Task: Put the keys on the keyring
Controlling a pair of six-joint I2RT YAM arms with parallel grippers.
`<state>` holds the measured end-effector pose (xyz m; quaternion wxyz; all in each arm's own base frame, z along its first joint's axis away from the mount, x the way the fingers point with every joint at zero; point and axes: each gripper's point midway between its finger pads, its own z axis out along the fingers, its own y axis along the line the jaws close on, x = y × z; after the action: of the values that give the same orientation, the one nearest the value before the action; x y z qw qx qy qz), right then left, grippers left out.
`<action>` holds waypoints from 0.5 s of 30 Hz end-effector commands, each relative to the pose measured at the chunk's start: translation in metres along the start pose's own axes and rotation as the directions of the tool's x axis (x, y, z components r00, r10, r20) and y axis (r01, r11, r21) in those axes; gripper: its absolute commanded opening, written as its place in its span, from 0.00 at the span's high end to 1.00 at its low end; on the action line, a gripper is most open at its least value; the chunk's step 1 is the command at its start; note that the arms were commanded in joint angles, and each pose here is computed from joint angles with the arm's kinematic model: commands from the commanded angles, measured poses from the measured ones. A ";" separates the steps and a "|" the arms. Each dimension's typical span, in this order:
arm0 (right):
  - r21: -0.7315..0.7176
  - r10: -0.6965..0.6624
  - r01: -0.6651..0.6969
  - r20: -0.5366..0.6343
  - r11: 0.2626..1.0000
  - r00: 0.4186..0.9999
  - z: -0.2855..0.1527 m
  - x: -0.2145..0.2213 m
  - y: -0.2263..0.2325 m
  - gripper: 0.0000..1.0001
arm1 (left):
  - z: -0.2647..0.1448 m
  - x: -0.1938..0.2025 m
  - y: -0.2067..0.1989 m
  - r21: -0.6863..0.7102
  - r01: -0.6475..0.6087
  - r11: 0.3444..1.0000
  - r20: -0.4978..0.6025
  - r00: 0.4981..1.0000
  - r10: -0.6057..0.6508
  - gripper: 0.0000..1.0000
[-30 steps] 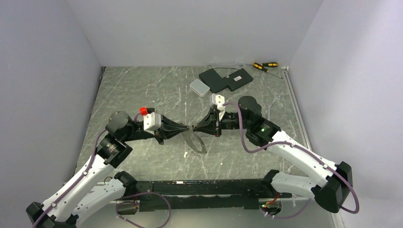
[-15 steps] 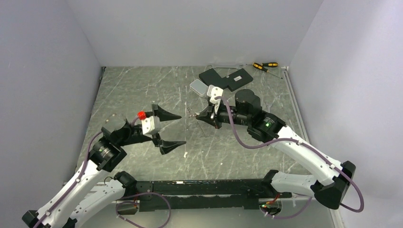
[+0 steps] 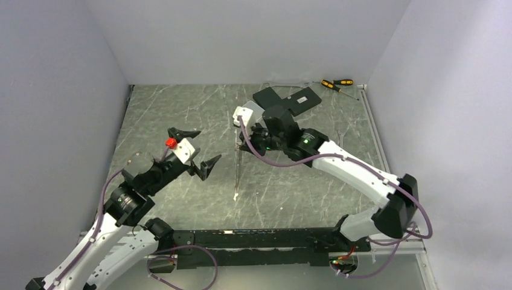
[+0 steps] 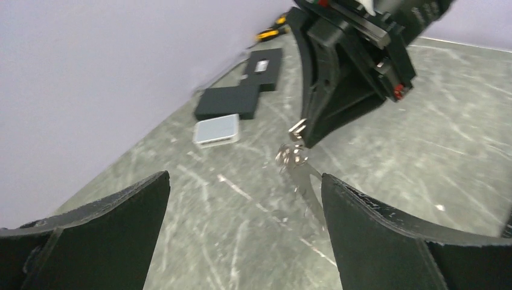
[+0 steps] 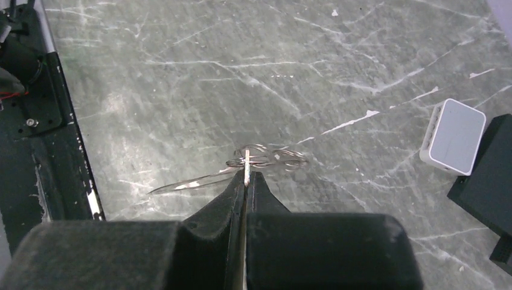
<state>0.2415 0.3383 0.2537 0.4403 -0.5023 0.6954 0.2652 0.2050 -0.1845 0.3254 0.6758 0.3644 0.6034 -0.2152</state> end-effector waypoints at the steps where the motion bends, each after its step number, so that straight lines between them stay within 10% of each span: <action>1: 0.019 -0.009 0.008 0.079 1.000 0.997 0.012 -0.041 -0.010 1.00 | -0.017 0.000 0.053 -0.299 -0.043 0.953 -0.018 0.999 0.040 0.01; 15: -0.029 0.005 -0.004 0.032 1.000 0.999 0.138 -0.088 -0.009 1.00 | -0.067 -0.004 0.110 -0.656 0.046 0.753 -0.011 0.997 -0.071 0.01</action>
<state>0.2969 0.4546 0.2278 0.4076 -0.5118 0.7076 0.2669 0.2462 -0.0931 0.3248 0.7133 0.1661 0.6803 -0.0283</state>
